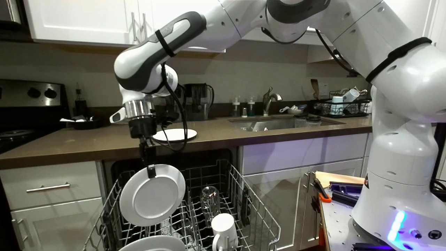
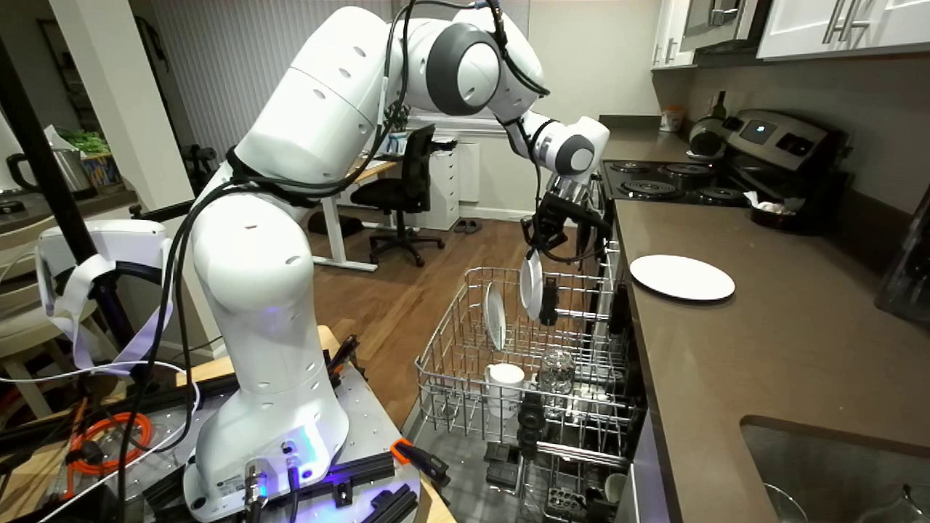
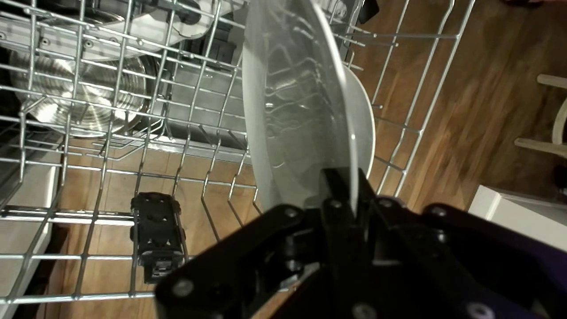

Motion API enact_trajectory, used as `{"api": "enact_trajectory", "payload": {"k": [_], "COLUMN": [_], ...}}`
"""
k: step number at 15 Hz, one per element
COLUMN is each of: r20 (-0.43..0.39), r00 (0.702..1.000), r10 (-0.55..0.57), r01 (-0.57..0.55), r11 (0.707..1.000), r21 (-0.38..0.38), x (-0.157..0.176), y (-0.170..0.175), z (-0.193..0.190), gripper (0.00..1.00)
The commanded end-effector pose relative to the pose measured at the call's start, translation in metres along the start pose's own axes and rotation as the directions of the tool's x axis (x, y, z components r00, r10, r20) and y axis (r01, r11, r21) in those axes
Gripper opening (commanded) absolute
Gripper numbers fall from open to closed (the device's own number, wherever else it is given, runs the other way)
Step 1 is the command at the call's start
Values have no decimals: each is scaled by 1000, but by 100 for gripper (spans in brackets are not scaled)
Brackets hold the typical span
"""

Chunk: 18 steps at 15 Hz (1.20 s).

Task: Pick up the white plate from the dishwasher and move it to the left.

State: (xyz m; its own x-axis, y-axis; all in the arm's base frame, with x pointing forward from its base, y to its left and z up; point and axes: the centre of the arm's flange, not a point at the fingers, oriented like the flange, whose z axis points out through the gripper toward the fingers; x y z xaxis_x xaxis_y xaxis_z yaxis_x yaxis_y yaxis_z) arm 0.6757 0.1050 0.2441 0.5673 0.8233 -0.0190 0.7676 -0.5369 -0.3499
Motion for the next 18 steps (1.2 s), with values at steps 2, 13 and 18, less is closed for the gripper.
{"api": "enact_trajectory", "payload": {"k": [2, 13, 18], "r20": [1, -43, -36], "r00": [1000, 992, 990], "r10": [1, 120, 133], "r01": [-1, -122, -134], "r11": [1000, 992, 990], "r21": [1, -37, -30], "x": [0, 15, 23], "y": [0, -11, -6], "z": [0, 10, 17], "gripper": [2, 2, 7]}}
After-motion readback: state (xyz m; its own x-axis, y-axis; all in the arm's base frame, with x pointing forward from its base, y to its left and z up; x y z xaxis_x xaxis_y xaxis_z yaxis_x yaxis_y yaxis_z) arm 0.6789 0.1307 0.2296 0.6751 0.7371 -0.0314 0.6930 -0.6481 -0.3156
